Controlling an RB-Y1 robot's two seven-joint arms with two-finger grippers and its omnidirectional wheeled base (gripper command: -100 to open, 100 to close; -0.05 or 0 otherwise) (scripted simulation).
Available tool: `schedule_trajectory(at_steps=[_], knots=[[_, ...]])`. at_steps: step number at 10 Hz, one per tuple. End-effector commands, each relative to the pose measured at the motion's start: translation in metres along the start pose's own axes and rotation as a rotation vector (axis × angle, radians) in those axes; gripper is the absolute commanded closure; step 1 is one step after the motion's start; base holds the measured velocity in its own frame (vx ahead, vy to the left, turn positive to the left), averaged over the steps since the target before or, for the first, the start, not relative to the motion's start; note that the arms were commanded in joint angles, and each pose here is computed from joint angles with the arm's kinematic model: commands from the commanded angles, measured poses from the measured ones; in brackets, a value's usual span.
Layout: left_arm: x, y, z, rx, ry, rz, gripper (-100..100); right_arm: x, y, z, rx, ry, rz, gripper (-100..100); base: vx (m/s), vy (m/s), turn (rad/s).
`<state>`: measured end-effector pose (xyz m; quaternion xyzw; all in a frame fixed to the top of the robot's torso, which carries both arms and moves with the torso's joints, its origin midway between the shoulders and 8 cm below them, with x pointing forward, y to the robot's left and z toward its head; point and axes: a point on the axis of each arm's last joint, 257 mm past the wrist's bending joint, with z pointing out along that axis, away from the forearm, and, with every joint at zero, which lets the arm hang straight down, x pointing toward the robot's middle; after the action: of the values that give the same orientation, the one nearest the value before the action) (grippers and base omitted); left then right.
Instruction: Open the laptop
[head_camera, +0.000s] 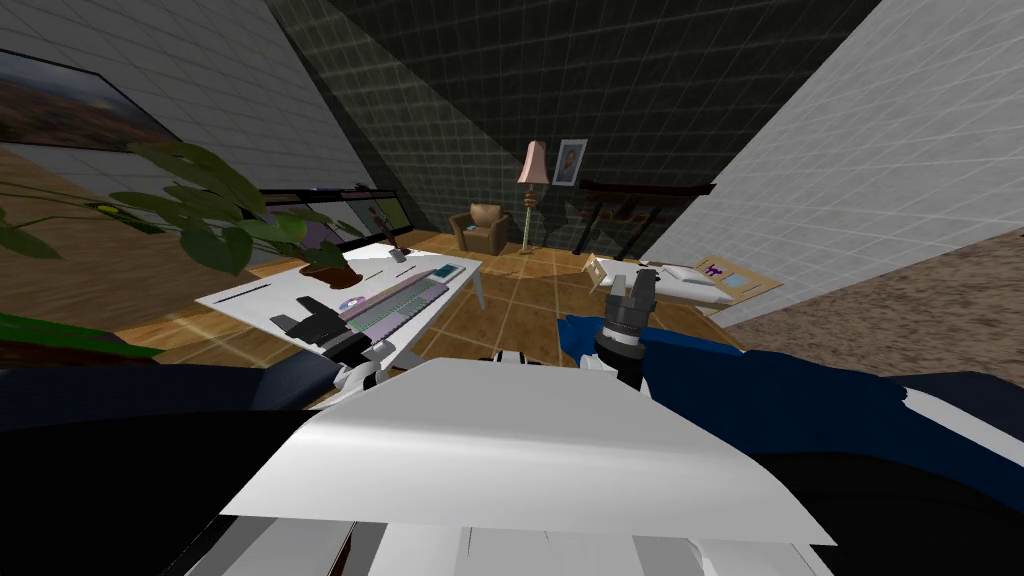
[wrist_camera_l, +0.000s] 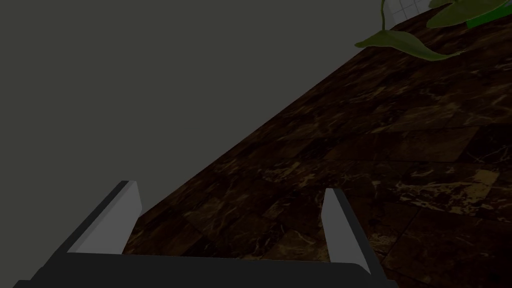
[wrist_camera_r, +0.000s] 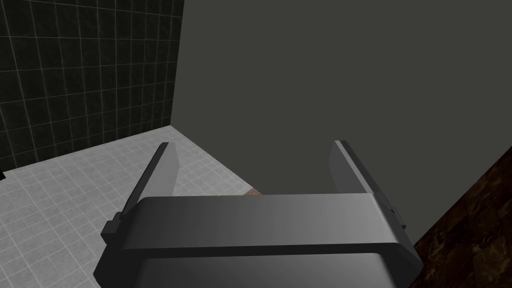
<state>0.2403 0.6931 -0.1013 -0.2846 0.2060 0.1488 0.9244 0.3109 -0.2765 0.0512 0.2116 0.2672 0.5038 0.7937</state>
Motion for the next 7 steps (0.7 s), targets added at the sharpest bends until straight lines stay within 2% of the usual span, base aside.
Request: schedule_trajectory(at_steps=[1, 2, 4, 5, 6, 7], knots=[[-0.002, 0.001, 0.011, -0.002, -0.009, 0.009, -100, 0.000, 0.000, 0.000, 0.000, 0.000, 0.000, 0, -0.038, -0.008, -0.014], [-0.003, 0.003, 0.027, -0.008, -0.011, 0.018, -100, 0.000, 0.000, 0.000, 0.000, 0.000, 0.000, 0, -0.041, -0.028, -0.054], [-0.004, 0.004, 0.041, -0.011, -0.015, 0.025, -100, 0.000, 0.000, 0.000, 0.000, 0.000, 0.000, 0, -0.050, -0.044, -0.060], [-0.004, 0.004, 0.041, -0.011, -0.015, 0.025, -100, 0.000, 0.000, 0.000, 0.000, 0.000, 0.000, 0, -0.032, -0.030, -0.012], [-0.006, 0.006, 0.056, -0.015, -0.020, 0.032, -100, 0.000, 0.000, 0.000, 0.000, 0.000, 0.000, 0, -0.043, -0.038, -0.056], [-0.007, 0.006, 0.063, -0.017, -0.022, 0.035, -100, 0.000, 0.000, 0.000, 0.000, 0.000, 0.000, 0, -0.052, -0.042, -0.065]])
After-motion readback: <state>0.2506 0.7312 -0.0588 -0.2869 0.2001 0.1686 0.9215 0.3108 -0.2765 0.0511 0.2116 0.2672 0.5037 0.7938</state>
